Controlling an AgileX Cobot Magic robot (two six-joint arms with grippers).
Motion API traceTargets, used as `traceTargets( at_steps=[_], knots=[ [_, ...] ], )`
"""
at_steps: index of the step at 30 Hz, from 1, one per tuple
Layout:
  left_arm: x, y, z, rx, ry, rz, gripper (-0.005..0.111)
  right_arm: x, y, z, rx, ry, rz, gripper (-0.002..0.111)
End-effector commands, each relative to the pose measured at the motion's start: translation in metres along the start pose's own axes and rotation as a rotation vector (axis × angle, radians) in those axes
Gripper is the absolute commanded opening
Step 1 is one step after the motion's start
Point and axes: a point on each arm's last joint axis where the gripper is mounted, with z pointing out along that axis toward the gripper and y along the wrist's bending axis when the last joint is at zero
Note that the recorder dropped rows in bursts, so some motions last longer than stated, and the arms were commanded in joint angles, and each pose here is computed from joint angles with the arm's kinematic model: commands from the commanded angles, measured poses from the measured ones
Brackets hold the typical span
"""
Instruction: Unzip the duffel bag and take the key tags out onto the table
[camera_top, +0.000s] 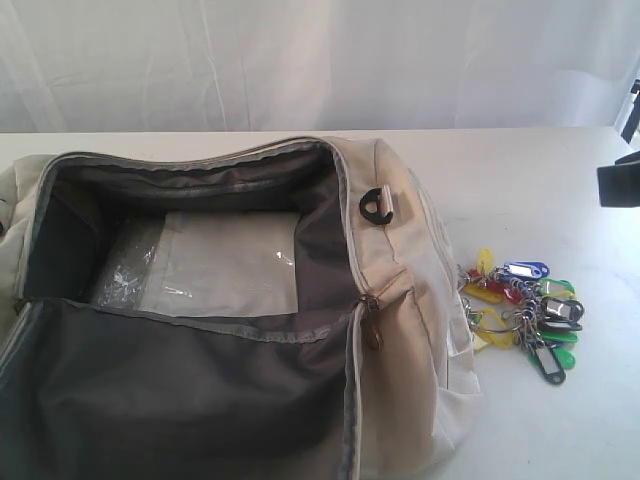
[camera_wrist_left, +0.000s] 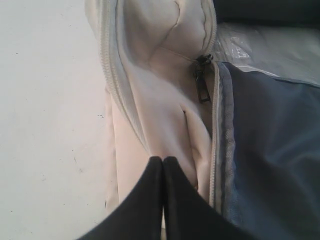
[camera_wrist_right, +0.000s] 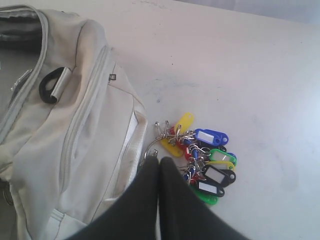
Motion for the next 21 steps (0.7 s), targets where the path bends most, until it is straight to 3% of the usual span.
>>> traceTargets(
  at_steps=[1,8,13,21],
  knots=[
    [0.0006,-0.0002,0.0002,0.007,-0.008,-0.019,0.000,-0.0003,-0.0001,-0.0015,0.000,-0.015,0.005,0.000],
    [0.0005,-0.0002,0.0002,0.007,-0.009,0.004,0.000,-0.0003,-0.0001,-0.0015,0.000,-0.015,0.005,0.000],
    [0.0005,-0.0002,0.0002,0.005,-0.009,0.121,0.000,-0.0003,-0.0001,-0.0015,0.000,-0.015,0.005,0.000],
    [0.0005,-0.0002,0.0002,0.005,-0.009,0.121,0.000,-0.0003,-0.0001,-0.0015,0.000,-0.015,0.005,0.000]
  ],
)
